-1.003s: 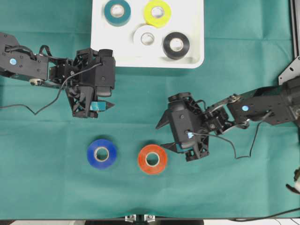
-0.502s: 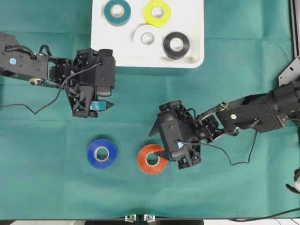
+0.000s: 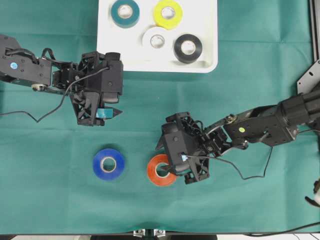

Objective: Put the tape alternately from left to right into the white case.
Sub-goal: 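Close the right gripper inside the orange roll and lift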

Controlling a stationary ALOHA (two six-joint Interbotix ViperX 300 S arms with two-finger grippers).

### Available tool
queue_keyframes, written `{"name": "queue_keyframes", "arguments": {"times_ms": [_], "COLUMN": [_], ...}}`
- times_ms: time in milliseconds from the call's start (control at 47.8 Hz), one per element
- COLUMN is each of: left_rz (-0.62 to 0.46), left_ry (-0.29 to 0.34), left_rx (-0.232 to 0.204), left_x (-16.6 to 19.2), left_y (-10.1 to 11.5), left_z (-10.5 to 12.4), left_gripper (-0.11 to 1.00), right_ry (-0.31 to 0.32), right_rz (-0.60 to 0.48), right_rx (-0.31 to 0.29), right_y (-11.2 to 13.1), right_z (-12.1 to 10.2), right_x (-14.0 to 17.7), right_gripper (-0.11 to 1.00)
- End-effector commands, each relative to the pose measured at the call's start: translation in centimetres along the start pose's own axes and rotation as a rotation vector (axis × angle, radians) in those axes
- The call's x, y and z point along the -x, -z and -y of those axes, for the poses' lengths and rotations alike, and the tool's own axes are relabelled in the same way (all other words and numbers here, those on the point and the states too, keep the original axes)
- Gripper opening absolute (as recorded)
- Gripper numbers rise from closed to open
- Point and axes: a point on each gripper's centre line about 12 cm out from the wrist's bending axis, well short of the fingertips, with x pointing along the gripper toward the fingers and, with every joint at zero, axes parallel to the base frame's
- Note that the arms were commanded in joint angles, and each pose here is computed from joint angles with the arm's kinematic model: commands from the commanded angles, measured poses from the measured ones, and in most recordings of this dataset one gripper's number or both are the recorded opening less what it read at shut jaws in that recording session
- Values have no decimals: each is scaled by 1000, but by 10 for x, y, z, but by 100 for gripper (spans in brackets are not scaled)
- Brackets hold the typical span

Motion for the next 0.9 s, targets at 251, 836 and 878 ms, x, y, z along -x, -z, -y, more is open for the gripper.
{"name": "queue_keyframes", "arguments": {"times_ms": [251,836,878], "left_rz": [14,8,6], "left_ry": [2,2,2], "left_rx": [1,1,1], "left_x": [4,3,3], "left_y": [0,3,3], "left_z": [1,1,1], "left_gripper": [86,85,86], "right_ry": [35,55,57], "right_rz": [-30,-43,-39], "right_rx": [1,1,1], "right_y": [-9,-12,-14], "right_z": [0,2,1], "right_x": [-13,-10,-7], "right_gripper": [69,35,31]}}
